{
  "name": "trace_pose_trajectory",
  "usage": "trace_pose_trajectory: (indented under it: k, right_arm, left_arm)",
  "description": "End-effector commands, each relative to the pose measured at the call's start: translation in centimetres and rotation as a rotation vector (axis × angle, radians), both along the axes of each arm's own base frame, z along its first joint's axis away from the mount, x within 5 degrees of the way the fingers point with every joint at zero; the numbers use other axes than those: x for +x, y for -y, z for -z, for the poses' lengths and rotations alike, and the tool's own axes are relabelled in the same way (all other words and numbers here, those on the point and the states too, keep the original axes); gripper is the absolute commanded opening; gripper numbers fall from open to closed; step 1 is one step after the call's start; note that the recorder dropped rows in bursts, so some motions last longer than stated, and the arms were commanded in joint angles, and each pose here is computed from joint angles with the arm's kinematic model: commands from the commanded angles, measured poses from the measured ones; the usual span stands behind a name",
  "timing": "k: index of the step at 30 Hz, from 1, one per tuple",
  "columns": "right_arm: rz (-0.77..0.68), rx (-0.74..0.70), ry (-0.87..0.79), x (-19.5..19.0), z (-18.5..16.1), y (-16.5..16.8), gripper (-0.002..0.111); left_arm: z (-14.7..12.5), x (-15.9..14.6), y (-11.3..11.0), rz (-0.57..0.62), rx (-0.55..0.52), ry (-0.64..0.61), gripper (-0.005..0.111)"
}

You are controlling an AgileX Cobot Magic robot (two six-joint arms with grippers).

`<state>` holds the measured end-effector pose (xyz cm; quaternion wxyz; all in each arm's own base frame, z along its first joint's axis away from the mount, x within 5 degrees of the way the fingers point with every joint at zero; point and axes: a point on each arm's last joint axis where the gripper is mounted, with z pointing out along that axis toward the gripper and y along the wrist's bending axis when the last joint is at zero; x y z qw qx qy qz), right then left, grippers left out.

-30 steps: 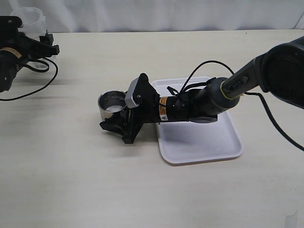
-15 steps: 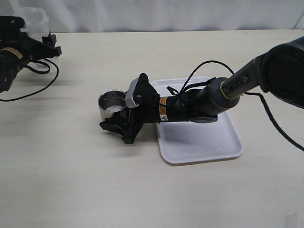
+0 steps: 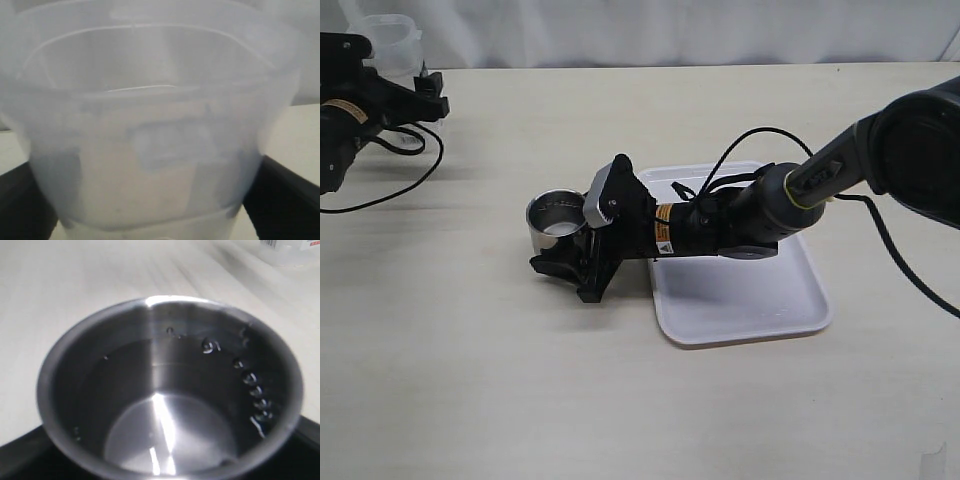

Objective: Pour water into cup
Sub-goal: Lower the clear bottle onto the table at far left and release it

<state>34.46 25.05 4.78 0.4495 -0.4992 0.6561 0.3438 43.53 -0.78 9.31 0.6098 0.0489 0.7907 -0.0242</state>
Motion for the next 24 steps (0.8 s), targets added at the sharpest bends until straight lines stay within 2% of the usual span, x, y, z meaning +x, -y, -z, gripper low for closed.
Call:
trace_pose_trajectory:
  k: [1, 3, 11, 16, 24]
  right_arm:
    - [-0.001, -0.031, 0.007, 0.1, 0.2, 0.3, 0.004]
    - [-0.001, -0.031, 0.007, 0.1, 0.2, 0.3, 0.004]
    - [-0.001, -0.031, 0.007, 0.1, 0.2, 0.3, 0.004]
    - [-0.001, -0.031, 0.007, 0.1, 0.2, 0.3, 0.004]
    - [-0.001, -0.031, 0.007, 0.1, 0.2, 0.3, 0.004]
  left_arm:
    - [-0.3, 0.2, -0.1, -0.005, -0.008, 0.014, 0.097]
    - [-0.3, 0.2, -0.1, -0.005, -0.008, 0.015, 0.105]
    - [-0.6, 0.1, 0.0, -0.001, -0.001, -0.003, 0.105]
    - [-2.7, -0.2, -0.2, -0.014, 0.019, -0.086, 0.105]
    - [-5.4, -0.8, -0.4, -0.028, 0.035, -0.138, 0.105]
